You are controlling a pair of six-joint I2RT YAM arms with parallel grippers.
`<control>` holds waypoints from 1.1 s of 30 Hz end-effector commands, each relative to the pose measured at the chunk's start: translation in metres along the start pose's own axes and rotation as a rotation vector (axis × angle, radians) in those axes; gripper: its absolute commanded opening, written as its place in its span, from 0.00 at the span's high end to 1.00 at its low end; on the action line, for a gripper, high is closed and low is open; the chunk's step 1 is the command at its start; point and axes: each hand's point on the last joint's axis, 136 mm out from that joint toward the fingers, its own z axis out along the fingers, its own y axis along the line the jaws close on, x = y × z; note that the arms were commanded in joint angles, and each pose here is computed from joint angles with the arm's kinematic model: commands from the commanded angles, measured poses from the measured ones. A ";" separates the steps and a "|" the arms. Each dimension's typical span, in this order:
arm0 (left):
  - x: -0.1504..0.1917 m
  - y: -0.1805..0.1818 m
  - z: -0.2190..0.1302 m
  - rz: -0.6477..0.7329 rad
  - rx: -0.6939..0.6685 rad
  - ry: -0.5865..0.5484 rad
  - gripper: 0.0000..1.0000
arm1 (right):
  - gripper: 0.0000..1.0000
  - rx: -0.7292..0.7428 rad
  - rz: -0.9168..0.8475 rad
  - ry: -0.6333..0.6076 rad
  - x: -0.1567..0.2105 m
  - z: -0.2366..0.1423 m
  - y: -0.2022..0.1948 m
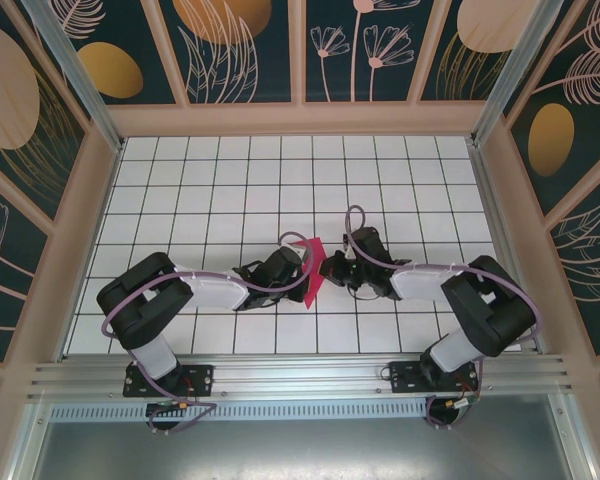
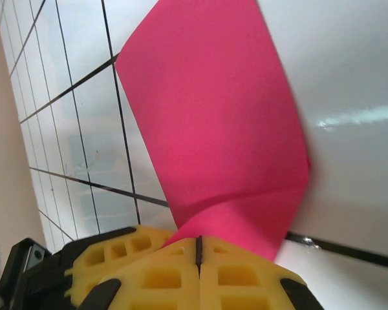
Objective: Fold a paper plane with a square sheet of paper (pick it up from the middle)
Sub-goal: Third fold the triangle at the center of the table.
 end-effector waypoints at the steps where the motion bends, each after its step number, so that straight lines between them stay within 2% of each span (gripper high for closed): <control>1: -0.005 -0.004 -0.003 0.002 -0.003 -0.001 0.94 | 0.97 0.040 -0.033 0.016 -0.006 0.012 -0.009; 3: -0.007 -0.004 -0.005 -0.001 -0.008 -0.007 0.92 | 0.97 0.074 -0.030 0.031 -0.006 0.019 -0.020; 9: -0.030 -0.006 -0.024 -0.024 -0.043 -0.079 0.70 | 0.98 0.208 -0.046 0.060 -0.002 0.026 -0.049; 12: -0.049 -0.005 -0.040 -0.045 -0.074 -0.132 0.64 | 0.98 0.202 -0.057 0.065 -0.003 0.026 -0.045; 14: -0.061 -0.007 -0.052 -0.068 -0.067 -0.168 0.65 | 0.98 0.198 -0.063 0.060 -0.005 0.025 -0.042; 17: -0.074 -0.015 -0.063 -0.085 -0.029 -0.207 0.74 | 0.98 0.193 -0.066 0.059 -0.007 0.025 -0.039; 19: -0.073 -0.020 -0.061 -0.078 -0.001 -0.191 0.82 | 0.98 0.186 -0.066 0.058 -0.007 0.026 -0.037; 22: -0.063 -0.025 -0.048 -0.075 0.032 -0.136 0.89 | 0.98 0.182 -0.066 0.057 -0.008 0.027 -0.035; 26: -0.051 -0.028 -0.033 -0.089 0.069 -0.086 0.92 | 0.98 0.170 -0.062 0.059 -0.008 0.027 -0.033; 33: -0.034 -0.009 -0.008 -0.111 0.001 -0.036 0.94 | 0.98 0.151 -0.068 0.062 -0.007 0.026 -0.028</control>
